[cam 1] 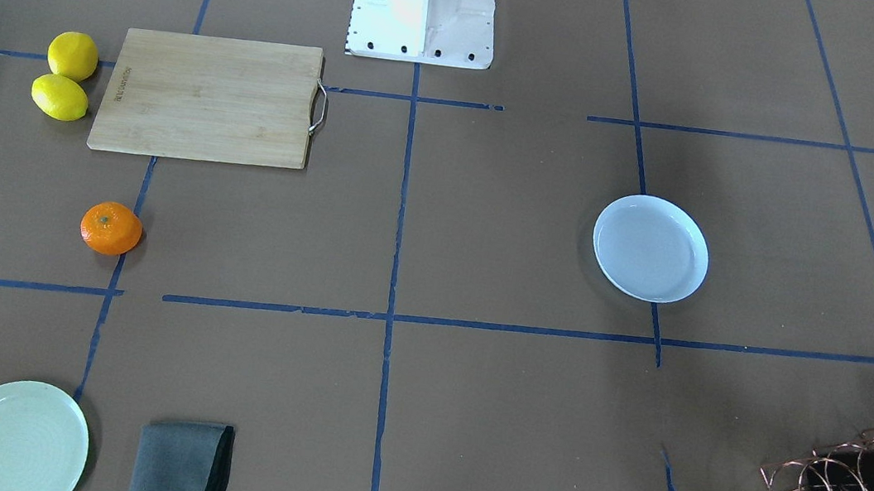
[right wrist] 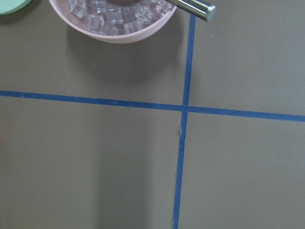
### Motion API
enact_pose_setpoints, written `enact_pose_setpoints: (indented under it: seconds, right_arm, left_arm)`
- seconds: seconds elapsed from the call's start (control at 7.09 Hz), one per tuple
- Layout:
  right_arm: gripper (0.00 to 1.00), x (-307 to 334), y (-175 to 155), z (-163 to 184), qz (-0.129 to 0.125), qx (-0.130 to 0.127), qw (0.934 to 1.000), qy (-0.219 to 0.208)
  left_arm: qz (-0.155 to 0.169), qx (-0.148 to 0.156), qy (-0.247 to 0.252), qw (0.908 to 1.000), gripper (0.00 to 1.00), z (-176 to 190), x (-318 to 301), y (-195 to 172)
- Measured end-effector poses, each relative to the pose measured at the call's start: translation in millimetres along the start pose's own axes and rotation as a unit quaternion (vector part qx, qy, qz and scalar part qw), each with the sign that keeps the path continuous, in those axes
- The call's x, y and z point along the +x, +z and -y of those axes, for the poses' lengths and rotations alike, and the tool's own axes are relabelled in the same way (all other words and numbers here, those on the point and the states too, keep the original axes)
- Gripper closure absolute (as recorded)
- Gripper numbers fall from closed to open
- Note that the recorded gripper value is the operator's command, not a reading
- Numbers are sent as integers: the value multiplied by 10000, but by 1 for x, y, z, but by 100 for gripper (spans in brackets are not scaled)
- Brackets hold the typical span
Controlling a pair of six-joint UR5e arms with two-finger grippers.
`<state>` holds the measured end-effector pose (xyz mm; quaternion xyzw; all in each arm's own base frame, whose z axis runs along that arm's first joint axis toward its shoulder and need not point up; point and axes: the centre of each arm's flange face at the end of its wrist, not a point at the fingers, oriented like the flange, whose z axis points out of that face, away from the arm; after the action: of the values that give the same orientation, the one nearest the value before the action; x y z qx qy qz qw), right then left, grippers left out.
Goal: Pick orange to plate
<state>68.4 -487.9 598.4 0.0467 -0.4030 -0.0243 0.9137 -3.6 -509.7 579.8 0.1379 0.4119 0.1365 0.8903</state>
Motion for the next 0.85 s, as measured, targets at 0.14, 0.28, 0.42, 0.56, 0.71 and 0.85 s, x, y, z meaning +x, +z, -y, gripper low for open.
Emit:
enact_pose_setpoints:
  seconds: [0.14, 0.28, 0.42, 0.56, 0.71, 0.85]
  right_arm:
    - [0, -8, -3, 10, 89, 33, 9999, -61]
    - [0, -17, -2, 17, 155, 38, 9998, -141]
    - [0, -23, 1, 20, 187, 5, 9996, -209]
    - [0, -26, 4, 21, 197, -23, 9995, -238]
    - [0, -28, 7, 21, 200, -46, 9995, -244]
    - [0, -27, 8, 22, 200, -62, 9995, -236]
  left_arm:
    - [-44, -30, 2, 10000, 0, 13, 7, 10]
    - [-106, -107, -126, 9998, 0, 28, 23, 24]
    - [-142, -102, -259, 9995, 0, 39, 39, 33]
    - [-125, -12, -332, 9994, 0, 44, 51, 39]
    - [-87, 118, -485, 9987, 0, 45, 61, 44]
    - [-30, 220, -746, 9970, 0, 44, 77, 54]
